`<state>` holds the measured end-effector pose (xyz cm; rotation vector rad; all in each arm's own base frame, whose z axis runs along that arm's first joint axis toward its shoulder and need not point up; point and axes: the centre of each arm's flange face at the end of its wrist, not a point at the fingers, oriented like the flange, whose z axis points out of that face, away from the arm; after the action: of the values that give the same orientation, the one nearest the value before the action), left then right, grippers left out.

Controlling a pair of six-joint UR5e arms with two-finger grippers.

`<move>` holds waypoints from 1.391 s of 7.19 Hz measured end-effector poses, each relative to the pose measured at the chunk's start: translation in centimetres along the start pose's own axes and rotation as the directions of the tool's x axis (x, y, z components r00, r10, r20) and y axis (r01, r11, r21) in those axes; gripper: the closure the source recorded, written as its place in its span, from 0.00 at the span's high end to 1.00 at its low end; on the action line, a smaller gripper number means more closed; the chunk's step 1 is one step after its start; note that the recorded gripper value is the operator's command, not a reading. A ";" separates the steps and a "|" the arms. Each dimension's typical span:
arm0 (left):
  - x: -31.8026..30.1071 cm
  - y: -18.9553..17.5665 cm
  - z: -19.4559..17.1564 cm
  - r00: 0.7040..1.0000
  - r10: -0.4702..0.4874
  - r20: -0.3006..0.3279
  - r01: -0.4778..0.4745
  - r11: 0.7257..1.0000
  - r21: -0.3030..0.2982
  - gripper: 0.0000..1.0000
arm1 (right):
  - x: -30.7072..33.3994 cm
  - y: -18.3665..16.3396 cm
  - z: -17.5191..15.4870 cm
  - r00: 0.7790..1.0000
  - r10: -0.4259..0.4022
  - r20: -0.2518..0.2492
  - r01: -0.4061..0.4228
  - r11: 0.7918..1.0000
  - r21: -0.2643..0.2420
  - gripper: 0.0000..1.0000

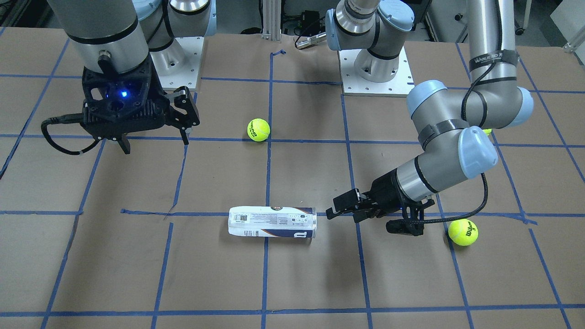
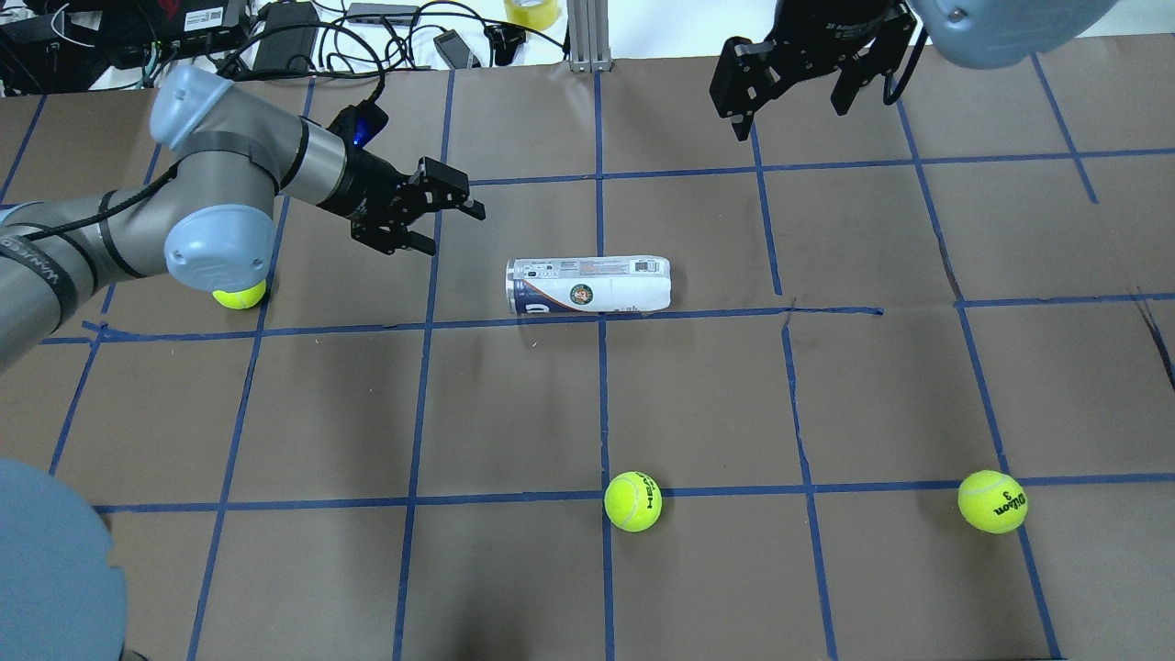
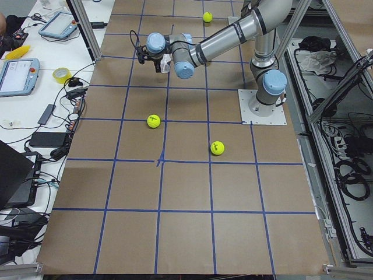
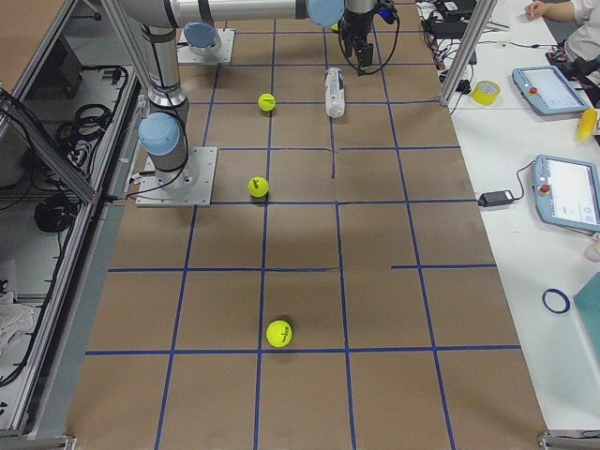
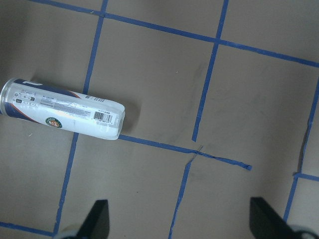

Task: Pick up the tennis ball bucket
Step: 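Reach the left gripper to the can's open end and grasp it, then lift the can with the left gripper and tilt it upright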

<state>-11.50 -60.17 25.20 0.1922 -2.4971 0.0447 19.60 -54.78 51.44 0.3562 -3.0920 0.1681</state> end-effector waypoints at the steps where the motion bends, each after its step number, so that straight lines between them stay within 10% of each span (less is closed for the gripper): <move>1: -0.7 -0.4 2.2 1.000 0.004 -0.012 -0.004 1.000 -0.013 1.00 | 0.2 0.4 0.3 1.000 0.000 -0.005 0.000 1.000 -0.006 1.00; 6: 1.3 1.2 8.8 0.999 -0.017 -0.046 0.013 0.996 -0.086 0.89 | 2.2 1.0 1.2 1.000 0.009 -0.003 -0.009 1.000 0.004 1.00; 8: 1.0 2.6 9.9 0.998 -0.042 -0.041 0.037 0.993 -0.115 0.00 | 3.2 0.9 1.2 1.000 0.029 -0.002 -0.029 0.999 0.013 1.00; 10: 1.9 2.1 8.9 0.993 -0.113 -0.033 0.109 0.989 -0.102 0.00 | 3.6 1.1 1.6 1.000 0.021 0.000 -0.021 1.000 -0.001 1.00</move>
<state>-18.58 -59.07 19.21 0.2852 -2.4385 -0.1208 15.80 -54.77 49.84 0.3239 -3.0971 0.1671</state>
